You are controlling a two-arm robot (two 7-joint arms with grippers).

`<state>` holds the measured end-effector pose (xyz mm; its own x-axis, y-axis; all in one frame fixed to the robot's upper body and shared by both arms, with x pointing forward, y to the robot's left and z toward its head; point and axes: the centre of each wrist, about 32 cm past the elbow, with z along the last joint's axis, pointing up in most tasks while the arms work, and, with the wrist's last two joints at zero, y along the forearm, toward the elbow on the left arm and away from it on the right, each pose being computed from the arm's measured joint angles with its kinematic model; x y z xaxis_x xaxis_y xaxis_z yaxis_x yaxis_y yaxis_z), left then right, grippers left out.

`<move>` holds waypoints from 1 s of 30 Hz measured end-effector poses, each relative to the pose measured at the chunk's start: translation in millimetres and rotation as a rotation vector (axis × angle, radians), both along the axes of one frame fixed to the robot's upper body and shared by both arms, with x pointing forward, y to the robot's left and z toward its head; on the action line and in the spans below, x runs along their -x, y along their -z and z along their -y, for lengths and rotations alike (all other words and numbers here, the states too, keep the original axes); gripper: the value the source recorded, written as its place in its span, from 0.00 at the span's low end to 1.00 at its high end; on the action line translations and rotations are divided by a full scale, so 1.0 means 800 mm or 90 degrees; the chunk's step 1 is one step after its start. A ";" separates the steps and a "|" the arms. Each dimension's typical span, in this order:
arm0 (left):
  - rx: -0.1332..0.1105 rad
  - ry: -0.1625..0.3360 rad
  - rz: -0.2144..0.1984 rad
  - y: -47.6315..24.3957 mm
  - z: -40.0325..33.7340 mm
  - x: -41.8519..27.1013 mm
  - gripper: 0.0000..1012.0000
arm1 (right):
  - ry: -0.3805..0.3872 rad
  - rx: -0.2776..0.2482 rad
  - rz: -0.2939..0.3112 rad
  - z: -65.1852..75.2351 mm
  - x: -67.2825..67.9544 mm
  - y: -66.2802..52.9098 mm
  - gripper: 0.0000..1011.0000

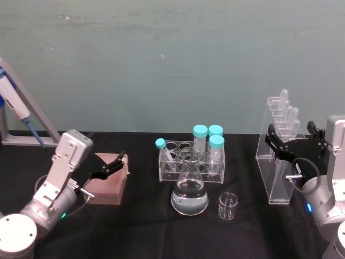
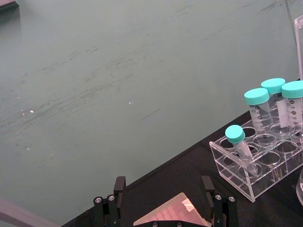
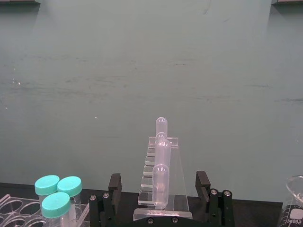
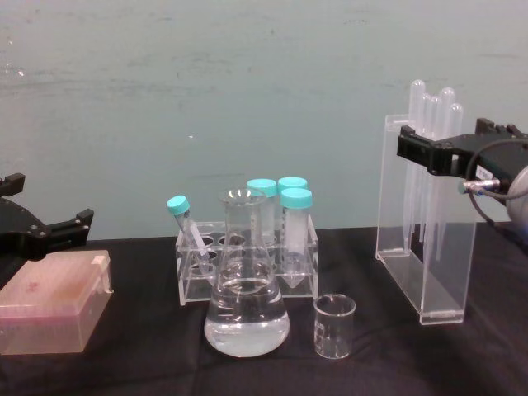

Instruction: Place the experimental apparatus aside using one hand.

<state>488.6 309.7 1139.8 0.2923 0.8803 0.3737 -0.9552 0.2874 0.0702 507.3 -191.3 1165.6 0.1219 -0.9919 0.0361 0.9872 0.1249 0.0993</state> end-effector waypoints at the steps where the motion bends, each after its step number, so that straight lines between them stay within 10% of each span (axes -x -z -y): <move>1: 0.000 0.000 0.000 0.0000 0.0000 0.0000 0.99 | 0.000 0.000 0.000 0.000 0.000 0.000 0.99; 30: 0.000 0.000 0.000 0.0000 0.0000 0.0000 0.99 | -0.007 0.006 -0.012 -0.004 -0.004 0.004 0.99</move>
